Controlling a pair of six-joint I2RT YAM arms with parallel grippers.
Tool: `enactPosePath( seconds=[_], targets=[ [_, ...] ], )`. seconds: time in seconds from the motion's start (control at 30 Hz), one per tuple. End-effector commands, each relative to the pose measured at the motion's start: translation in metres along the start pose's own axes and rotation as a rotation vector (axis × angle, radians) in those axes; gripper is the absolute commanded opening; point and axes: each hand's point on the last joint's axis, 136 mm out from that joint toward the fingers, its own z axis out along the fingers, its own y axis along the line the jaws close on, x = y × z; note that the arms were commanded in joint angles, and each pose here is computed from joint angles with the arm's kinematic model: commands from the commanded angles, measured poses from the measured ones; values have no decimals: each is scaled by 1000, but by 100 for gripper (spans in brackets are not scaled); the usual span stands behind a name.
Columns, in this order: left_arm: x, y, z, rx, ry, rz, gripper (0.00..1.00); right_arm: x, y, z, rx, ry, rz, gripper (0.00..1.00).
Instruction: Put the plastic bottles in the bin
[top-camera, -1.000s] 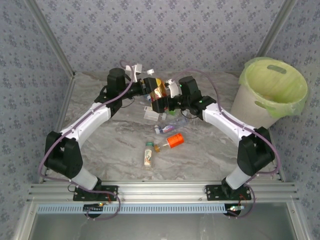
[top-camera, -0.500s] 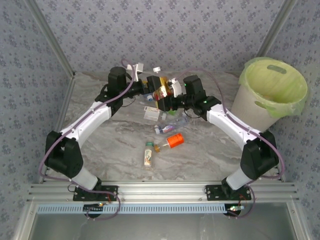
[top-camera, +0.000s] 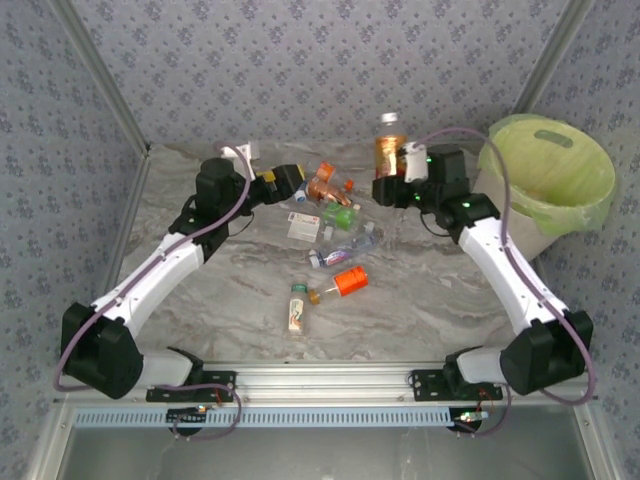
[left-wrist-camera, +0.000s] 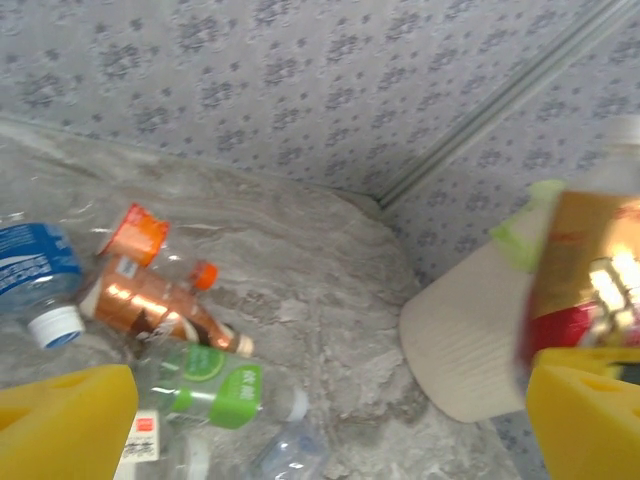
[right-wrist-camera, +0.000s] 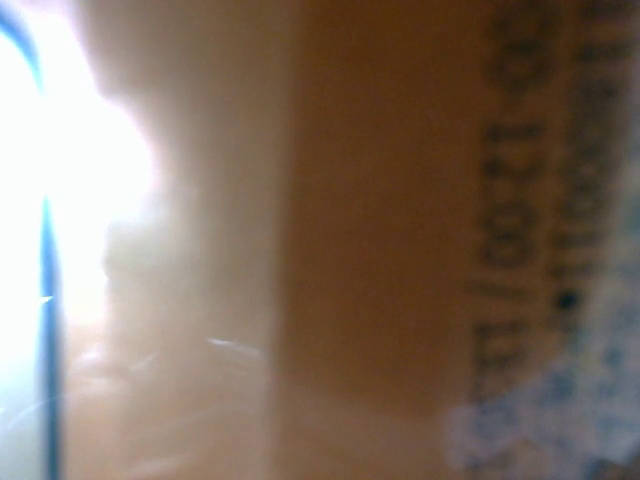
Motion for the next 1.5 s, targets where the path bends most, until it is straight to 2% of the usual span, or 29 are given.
enactPosePath(
  seconds=[0.0,0.33,0.6,0.8,1.17,1.33,1.47],
  targets=[
    [-3,17,-10,-83,-40,12,100,-20,-29,-34,138,-42,-22,60],
    [6,43,-19,-191,-48,-32,100,-85,-109,-115,466,-290,27,62],
    [12,48,-22,-207,-36,-25,99,-108,-170,-167,665,-451,119,62],
    [19,52,-24,-210,-25,-31,99,-94,-218,-178,766,-401,198,64],
    [26,62,-30,-255,-18,-32,99,-61,-258,-157,763,-213,266,68],
    [29,68,-32,-283,-8,-43,99,-56,-259,-150,745,-181,286,84],
    [35,75,-32,-308,11,-58,99,-61,-257,-162,778,-205,283,88]
  ],
)
